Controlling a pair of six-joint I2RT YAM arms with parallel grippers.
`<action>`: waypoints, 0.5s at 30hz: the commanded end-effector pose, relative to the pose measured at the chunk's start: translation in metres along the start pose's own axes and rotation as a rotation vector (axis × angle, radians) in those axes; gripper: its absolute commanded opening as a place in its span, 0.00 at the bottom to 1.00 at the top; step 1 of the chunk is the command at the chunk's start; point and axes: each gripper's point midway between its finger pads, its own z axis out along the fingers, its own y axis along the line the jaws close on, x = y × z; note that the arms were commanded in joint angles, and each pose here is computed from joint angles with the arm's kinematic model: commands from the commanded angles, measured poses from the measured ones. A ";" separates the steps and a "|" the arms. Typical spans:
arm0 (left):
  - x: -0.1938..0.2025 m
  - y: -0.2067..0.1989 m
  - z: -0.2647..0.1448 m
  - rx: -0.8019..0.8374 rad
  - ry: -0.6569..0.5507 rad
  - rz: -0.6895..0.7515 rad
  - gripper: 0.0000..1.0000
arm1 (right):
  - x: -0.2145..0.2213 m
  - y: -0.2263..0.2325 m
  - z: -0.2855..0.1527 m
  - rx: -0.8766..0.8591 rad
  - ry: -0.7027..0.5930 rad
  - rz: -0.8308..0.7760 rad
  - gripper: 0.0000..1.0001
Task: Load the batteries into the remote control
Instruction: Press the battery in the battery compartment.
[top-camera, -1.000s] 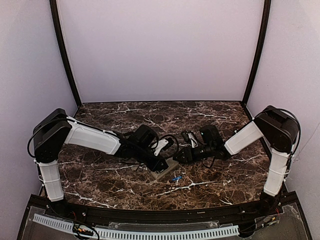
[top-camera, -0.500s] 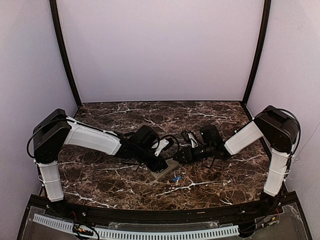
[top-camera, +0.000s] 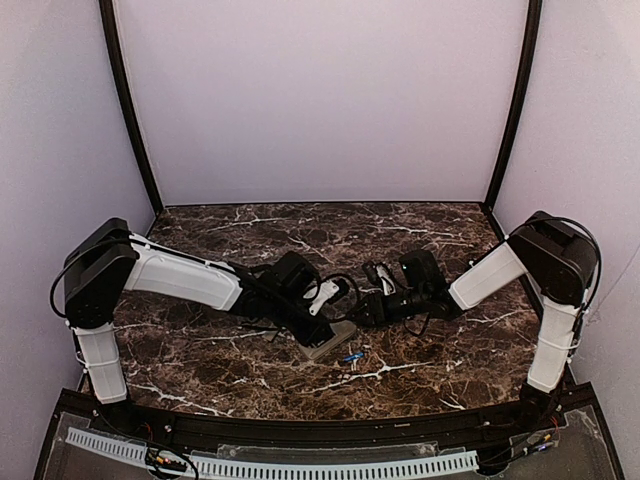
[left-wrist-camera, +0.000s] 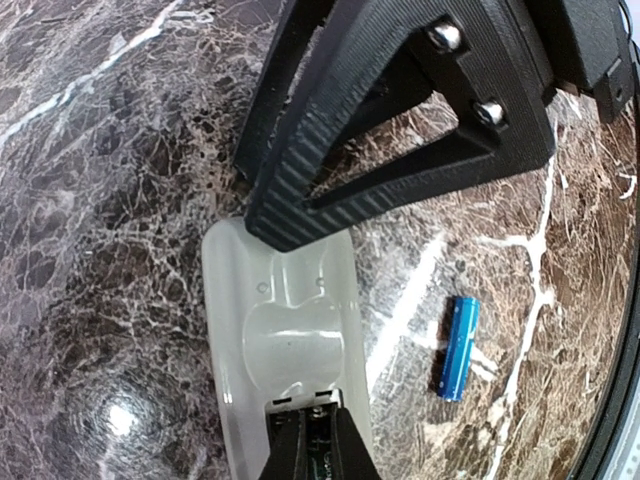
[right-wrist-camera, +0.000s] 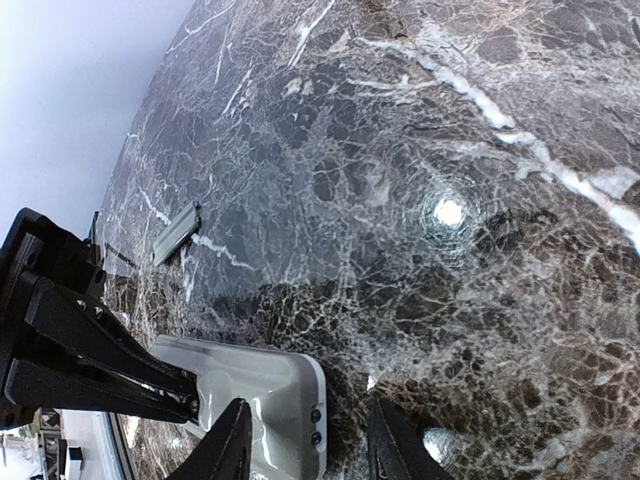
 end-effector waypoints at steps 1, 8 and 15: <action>0.134 -0.003 -0.006 0.031 0.477 -0.082 0.00 | 0.045 -0.038 -0.001 0.141 0.114 0.115 0.39; 0.137 -0.006 -0.001 0.054 0.490 -0.096 0.09 | 0.047 -0.039 0.000 0.144 0.117 0.119 0.39; 0.126 -0.002 -0.001 0.054 0.466 -0.107 0.18 | 0.047 -0.040 -0.001 0.145 0.116 0.121 0.39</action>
